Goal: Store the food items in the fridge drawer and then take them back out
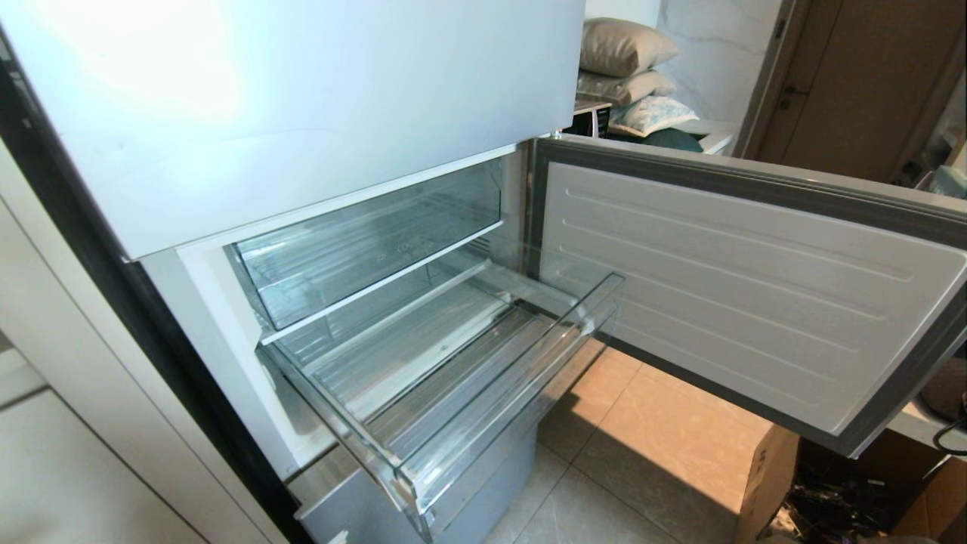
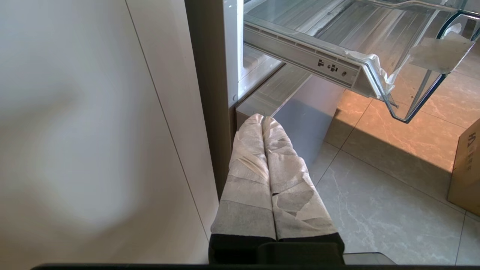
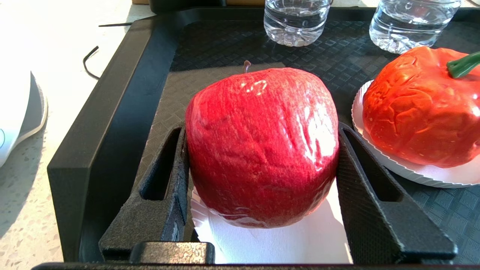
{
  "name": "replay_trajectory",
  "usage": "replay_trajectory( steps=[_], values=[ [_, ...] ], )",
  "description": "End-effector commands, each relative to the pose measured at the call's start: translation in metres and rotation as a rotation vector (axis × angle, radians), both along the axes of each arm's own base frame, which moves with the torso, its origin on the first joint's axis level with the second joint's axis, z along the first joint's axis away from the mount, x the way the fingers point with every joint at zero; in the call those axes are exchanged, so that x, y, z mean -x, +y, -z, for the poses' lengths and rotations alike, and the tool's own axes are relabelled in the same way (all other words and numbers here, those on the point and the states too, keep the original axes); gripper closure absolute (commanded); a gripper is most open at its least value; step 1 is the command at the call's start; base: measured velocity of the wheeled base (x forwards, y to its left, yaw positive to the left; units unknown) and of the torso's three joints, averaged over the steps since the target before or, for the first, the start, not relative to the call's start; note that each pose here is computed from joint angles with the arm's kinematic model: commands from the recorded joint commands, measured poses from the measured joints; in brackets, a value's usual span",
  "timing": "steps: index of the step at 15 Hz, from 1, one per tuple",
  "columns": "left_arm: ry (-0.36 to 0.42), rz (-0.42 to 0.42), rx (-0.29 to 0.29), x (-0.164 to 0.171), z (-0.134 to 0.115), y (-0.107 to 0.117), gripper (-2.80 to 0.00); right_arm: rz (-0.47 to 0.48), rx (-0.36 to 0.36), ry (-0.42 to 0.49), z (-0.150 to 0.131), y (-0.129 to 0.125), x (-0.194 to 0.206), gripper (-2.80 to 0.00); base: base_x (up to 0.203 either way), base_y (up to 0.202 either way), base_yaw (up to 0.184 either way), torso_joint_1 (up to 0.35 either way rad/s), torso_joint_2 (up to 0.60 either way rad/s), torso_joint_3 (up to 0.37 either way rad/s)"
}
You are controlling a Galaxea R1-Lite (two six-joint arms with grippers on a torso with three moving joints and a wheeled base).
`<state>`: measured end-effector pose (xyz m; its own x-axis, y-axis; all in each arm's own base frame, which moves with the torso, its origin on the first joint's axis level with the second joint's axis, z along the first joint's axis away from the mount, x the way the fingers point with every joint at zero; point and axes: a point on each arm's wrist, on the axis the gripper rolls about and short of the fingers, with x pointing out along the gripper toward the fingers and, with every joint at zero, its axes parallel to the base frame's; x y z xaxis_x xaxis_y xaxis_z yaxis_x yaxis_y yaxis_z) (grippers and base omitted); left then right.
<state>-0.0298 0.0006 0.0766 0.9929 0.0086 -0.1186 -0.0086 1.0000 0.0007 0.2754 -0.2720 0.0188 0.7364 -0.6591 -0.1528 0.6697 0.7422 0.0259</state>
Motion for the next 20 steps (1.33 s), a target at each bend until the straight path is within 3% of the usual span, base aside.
replay_trajectory(
  steps=[1,20],
  values=[
    [0.001,-0.001,0.0,0.0,0.0,0.0,0.0,0.001,0.013,-0.013,-0.005,0.001,0.001,-2.8,0.0,0.0,0.0,0.0,0.0,0.0],
    [0.001,0.0,0.0,0.0,0.0,0.0,0.0,0.002,0.063,-0.062,-0.038,0.007,0.009,-2.8,0.0,0.0,0.0,0.0,0.0,0.0]
  ],
)
